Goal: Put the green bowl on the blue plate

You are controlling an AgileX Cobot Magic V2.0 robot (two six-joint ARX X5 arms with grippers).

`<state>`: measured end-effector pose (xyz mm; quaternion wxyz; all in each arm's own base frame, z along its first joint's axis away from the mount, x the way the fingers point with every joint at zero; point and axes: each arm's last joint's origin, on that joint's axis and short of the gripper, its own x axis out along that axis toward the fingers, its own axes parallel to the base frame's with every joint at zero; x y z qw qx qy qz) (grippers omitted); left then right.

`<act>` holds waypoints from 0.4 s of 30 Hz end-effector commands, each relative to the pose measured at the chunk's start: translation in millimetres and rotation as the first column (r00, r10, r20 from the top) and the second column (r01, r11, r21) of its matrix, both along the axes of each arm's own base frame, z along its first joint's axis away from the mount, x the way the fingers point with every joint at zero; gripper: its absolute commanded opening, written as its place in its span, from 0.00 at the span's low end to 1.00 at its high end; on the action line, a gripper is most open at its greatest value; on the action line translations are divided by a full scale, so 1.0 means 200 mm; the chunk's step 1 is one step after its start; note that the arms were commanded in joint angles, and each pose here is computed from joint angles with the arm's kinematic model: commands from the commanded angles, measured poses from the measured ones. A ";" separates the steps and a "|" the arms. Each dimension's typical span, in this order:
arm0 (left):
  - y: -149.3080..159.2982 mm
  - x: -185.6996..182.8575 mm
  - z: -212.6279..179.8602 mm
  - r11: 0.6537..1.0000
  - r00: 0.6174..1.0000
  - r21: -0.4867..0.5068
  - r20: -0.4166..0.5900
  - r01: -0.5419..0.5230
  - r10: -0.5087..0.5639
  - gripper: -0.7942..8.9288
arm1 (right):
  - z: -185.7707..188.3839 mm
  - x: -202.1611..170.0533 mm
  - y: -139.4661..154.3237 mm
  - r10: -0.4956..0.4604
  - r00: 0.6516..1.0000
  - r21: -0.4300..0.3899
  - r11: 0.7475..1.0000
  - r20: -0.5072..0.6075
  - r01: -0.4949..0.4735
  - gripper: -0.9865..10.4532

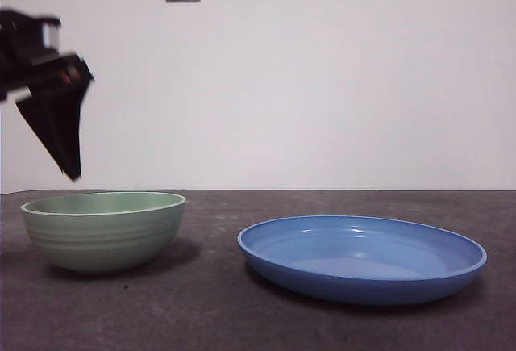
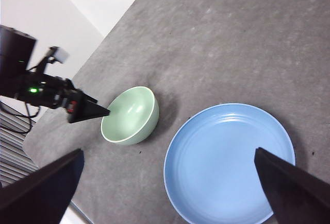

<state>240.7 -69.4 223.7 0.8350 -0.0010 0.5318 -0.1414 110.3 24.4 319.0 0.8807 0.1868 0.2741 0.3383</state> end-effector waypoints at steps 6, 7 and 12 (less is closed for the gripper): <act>-0.03 0.11 -0.11 1.000 0.999 0.018 -0.044 0.008 -0.007 0.60 | 0.03 0.00 0.00 0.006 1.000 0.000 1.000 0.024 -0.006 0.64; -0.03 0.11 -0.12 1.000 0.999 0.019 -0.049 0.008 -0.008 0.56 | 0.03 0.00 0.00 0.006 1.000 0.000 1.000 0.024 -0.006 0.64; -0.04 0.13 -0.14 1.000 0.999 0.017 -0.043 0.009 -0.008 0.33 | 0.03 0.00 0.00 0.006 1.000 0.000 1.000 0.024 -0.006 0.64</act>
